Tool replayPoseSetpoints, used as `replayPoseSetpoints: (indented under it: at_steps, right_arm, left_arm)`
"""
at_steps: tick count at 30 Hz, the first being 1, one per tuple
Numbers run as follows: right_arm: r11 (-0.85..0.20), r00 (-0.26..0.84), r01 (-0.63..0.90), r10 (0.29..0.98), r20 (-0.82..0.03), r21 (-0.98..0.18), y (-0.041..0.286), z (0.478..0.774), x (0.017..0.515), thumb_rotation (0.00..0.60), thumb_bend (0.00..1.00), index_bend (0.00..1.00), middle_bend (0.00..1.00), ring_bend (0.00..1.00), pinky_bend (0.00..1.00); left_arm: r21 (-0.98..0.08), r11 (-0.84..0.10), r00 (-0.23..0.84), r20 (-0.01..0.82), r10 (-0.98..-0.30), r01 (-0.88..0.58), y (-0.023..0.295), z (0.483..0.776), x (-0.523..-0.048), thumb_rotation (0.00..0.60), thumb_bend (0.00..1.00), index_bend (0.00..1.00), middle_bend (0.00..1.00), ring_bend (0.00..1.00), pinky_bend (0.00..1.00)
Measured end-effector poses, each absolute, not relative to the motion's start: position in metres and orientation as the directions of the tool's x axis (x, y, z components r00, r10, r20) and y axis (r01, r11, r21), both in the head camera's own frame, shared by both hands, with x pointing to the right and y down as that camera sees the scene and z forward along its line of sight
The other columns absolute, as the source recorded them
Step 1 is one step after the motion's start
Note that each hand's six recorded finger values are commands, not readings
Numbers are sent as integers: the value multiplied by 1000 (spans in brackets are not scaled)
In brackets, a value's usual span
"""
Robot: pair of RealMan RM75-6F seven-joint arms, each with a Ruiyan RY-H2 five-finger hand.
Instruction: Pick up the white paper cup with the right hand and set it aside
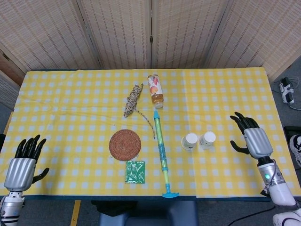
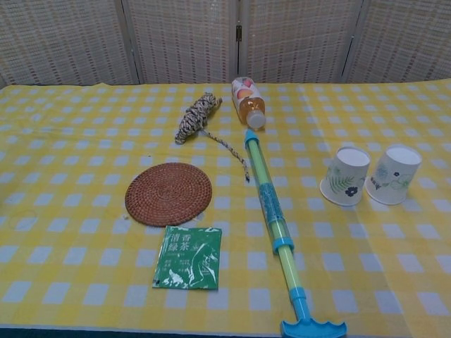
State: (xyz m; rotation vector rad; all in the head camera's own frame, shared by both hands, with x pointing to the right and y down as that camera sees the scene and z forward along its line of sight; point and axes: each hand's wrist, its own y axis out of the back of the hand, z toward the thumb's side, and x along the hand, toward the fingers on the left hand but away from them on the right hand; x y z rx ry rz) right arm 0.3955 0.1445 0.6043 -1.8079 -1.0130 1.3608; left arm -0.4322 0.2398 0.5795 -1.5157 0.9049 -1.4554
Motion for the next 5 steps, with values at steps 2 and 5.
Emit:
replayPoseSetpoints:
  at_steps: [2,5]
  right_arm:
    - [-467,154,199,883,-443,-862,157,595,402,600,364,97,26,99,70]
    - [-439,148,207,897,-416,-874,171,584,407,600,364,97,24,94,64]
  left_arm:
    - [-920,-390,72,392,-917,45,239,580,-429,600,256,16,0,0,0]
    - [-923,-382,78,384,-920,42,240,582,-424,600,256,16,0,0,0]
